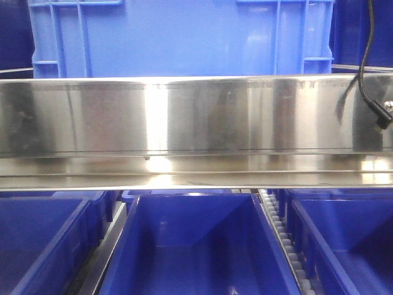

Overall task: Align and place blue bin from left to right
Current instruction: 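Close both grippers on opposite side walls of the blue bin, then lift the gripped blue bin up off the roller shelf with both grippers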

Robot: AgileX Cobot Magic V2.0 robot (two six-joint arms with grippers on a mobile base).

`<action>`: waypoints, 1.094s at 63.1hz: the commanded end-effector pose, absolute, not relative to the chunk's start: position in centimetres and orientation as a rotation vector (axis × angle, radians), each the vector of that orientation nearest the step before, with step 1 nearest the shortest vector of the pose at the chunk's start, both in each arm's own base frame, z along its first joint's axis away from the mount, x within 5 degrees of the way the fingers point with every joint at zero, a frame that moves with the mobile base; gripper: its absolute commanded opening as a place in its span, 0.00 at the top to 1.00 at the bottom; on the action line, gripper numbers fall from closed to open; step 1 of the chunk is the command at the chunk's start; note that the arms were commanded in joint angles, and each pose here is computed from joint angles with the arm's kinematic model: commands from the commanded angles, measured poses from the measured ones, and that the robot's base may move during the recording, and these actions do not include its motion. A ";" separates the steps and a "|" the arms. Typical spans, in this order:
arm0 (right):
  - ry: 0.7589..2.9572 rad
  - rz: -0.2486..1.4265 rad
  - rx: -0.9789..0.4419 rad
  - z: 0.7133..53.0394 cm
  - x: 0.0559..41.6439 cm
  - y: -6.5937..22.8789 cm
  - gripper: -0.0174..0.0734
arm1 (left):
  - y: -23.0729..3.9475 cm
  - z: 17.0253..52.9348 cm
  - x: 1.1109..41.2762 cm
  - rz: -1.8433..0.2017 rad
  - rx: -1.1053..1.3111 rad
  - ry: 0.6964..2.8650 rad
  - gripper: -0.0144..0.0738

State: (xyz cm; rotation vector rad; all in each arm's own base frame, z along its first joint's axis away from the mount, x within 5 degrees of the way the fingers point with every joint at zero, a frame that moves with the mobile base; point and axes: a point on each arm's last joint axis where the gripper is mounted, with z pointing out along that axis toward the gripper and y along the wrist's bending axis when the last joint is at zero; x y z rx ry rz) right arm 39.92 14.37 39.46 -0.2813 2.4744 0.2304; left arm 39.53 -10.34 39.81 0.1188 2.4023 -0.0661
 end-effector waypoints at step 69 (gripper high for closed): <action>2.152 0.301 -0.303 51.3 31.2 12.3 0.89 | -10.2 49.6 31.7 -0.121 0.155 2.206 0.86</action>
